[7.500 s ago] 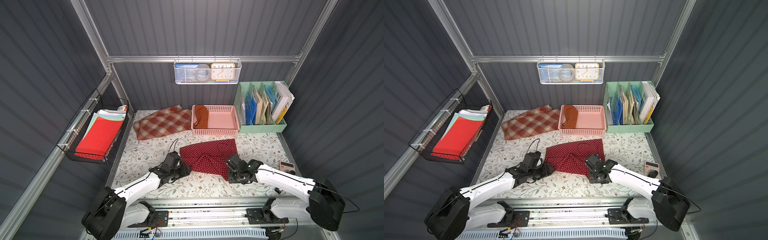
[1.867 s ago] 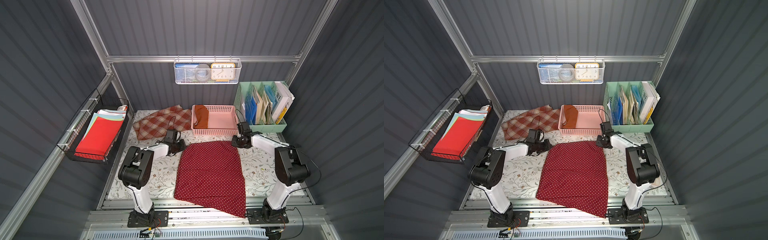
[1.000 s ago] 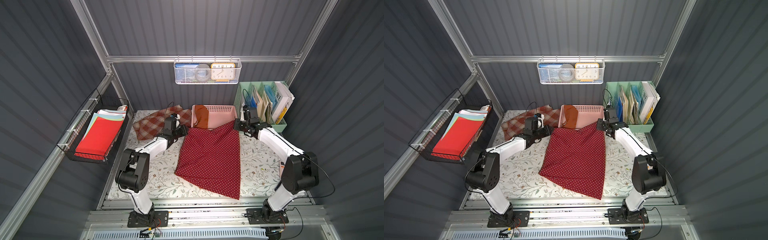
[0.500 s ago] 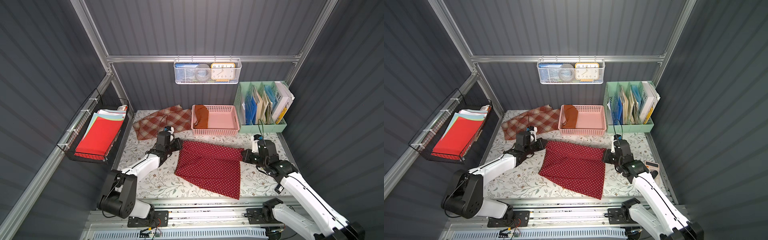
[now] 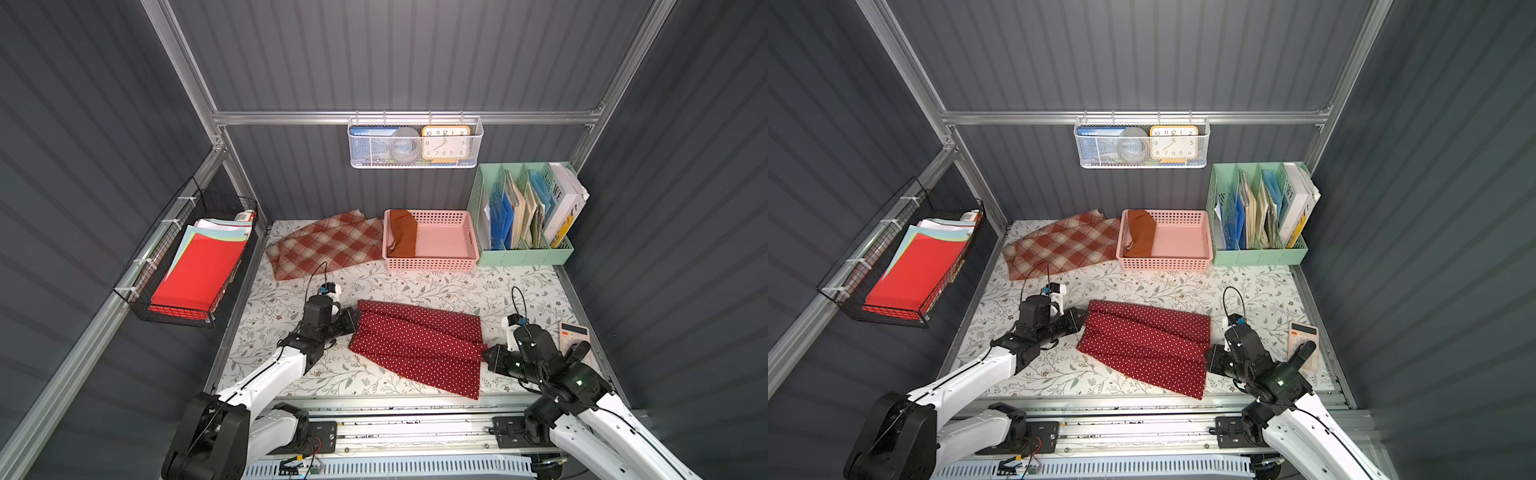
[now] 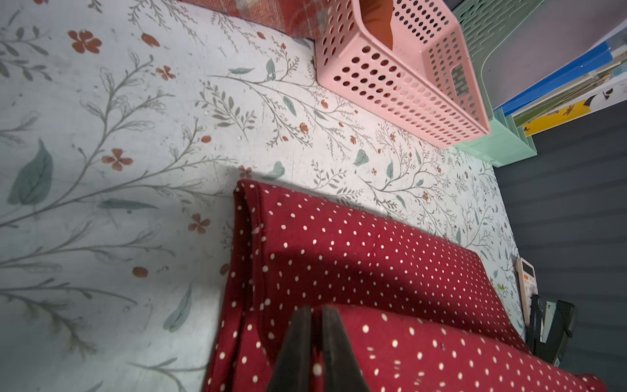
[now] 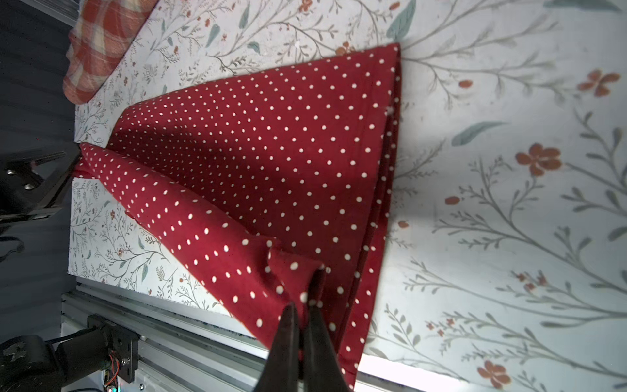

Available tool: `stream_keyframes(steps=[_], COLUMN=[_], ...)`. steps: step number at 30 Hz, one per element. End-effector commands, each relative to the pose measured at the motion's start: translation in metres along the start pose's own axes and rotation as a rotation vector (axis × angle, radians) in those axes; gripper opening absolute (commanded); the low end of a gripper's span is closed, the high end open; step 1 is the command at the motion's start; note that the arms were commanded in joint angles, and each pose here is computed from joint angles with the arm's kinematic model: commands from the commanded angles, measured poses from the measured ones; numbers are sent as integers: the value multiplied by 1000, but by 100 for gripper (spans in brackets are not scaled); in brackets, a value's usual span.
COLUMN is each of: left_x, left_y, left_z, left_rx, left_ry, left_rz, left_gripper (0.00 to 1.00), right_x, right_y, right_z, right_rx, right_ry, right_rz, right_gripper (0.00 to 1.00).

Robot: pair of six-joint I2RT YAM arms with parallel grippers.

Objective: Roll up the skirts
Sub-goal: Fold the skirt at the center of the board.

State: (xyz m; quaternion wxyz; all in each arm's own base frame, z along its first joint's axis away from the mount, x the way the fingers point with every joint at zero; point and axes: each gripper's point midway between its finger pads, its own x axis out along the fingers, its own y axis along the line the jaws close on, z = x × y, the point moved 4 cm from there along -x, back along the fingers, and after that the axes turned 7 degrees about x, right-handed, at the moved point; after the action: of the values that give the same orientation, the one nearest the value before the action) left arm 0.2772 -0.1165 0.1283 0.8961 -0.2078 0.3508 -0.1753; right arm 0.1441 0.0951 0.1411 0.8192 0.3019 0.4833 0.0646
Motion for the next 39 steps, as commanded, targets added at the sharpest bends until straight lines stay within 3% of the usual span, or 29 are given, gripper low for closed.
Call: stream_keyframes(steps=[1,7,10,13,15,18,20,26,29,32,34,36,39], left_x=[-7,-12,-12,-15,-19,-23,-25,-27,-23,-20,-18,-15,-3], left_y=[2,9,16,18,20,22,23,19,12,7,4,-1,-13], left_z=[-9,-26,-41,-47,-51,-54,-51,-29,-12,7,19,31,42], left_rx=[-25,-34,-46,-51,-54,-64,-81,-70,-50,-35,-21,-12,-11], left_ry=[-1,38,74,82,98,109,99,57,33,3,-21,-40,-39], left_rz=[4,12,29,36,50,72,92,121,112,124,136,123,53], left_gripper=[0,0,6,25,51,59,67,63,51,21,9,6,4], right_x=[4,11,14,17,19,20,21,15,7,8,14,8,-12], right_y=[-16,-22,-27,-34,-39,-37,-36,-40,-33,-22,-22,-22,-12], right_z=[-13,-32,-43,-56,-62,-69,-74,-88,-83,-93,-105,-103,-76], right_rx=[79,77,75,71,63,58,49,20,16,27,16,-15,-68], right_ry=[36,86,107,133,150,177,200,251,220,276,332,291,132], right_rz=[-70,-95,-110,-119,-132,-118,-111,-115,-81,0,23,19,31], right_gripper=[0,0,0,0,3,15,28,36,32,25,20,19,20])
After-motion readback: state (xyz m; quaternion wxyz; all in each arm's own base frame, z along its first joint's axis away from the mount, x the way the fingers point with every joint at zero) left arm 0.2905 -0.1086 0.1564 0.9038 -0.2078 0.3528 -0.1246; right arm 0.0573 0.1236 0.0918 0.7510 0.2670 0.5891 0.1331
